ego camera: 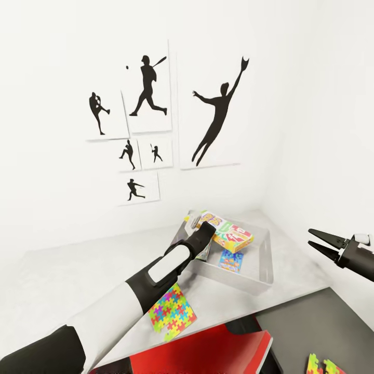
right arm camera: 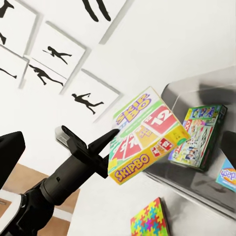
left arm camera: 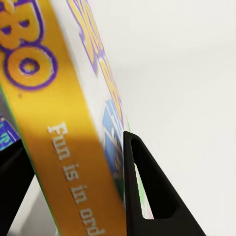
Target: Put all the toys in the child's room - the three board games (two on the bed and one on the table), the two jigsaw puzzles on the table, and the tennis ball on the table - inside the toy box on the table in the child's room.
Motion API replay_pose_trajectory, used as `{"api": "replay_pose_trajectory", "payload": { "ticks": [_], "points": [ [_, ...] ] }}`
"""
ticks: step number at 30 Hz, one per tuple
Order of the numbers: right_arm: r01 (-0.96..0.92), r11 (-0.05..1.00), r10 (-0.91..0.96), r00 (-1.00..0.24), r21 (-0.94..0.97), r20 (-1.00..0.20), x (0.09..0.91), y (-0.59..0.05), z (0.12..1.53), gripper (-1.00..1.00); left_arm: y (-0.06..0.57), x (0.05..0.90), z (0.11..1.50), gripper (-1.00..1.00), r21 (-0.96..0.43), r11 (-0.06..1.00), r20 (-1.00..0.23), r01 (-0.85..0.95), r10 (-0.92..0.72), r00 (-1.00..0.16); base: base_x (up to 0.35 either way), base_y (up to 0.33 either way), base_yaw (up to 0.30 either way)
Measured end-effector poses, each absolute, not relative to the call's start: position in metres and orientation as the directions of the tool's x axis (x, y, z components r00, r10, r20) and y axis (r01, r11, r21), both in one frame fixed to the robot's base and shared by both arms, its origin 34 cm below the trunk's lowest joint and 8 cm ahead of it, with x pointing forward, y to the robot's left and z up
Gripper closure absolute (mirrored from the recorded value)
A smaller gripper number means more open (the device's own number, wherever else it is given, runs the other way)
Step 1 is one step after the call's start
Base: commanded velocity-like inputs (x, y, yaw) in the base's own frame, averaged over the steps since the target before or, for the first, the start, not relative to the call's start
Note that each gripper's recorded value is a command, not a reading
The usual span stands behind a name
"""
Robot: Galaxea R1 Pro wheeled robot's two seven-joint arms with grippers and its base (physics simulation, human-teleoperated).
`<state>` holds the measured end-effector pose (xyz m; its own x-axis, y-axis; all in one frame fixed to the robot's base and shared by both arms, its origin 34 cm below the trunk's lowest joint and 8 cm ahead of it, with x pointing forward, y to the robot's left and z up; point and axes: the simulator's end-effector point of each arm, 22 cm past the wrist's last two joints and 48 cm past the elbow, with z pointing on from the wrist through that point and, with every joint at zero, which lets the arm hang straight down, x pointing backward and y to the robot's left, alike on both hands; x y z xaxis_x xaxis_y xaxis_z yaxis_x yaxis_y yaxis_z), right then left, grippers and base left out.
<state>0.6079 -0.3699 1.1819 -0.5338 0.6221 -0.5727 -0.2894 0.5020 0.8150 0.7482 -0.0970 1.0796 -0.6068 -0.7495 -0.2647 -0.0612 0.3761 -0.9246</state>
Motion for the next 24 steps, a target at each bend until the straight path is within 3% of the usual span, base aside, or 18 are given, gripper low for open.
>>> {"api": "replay_pose_trajectory", "payload": {
  "ticks": [24],
  "points": [
    [-0.275,0.501,0.621,-0.545,0.820,-0.563,0.616,-0.369,1.170,-1.00,-0.090,0.751,1.037,1.00,-0.909,0.397,-0.245,-0.123,-0.750,-0.615,0.000,0.000,0.000]
  ]
}}
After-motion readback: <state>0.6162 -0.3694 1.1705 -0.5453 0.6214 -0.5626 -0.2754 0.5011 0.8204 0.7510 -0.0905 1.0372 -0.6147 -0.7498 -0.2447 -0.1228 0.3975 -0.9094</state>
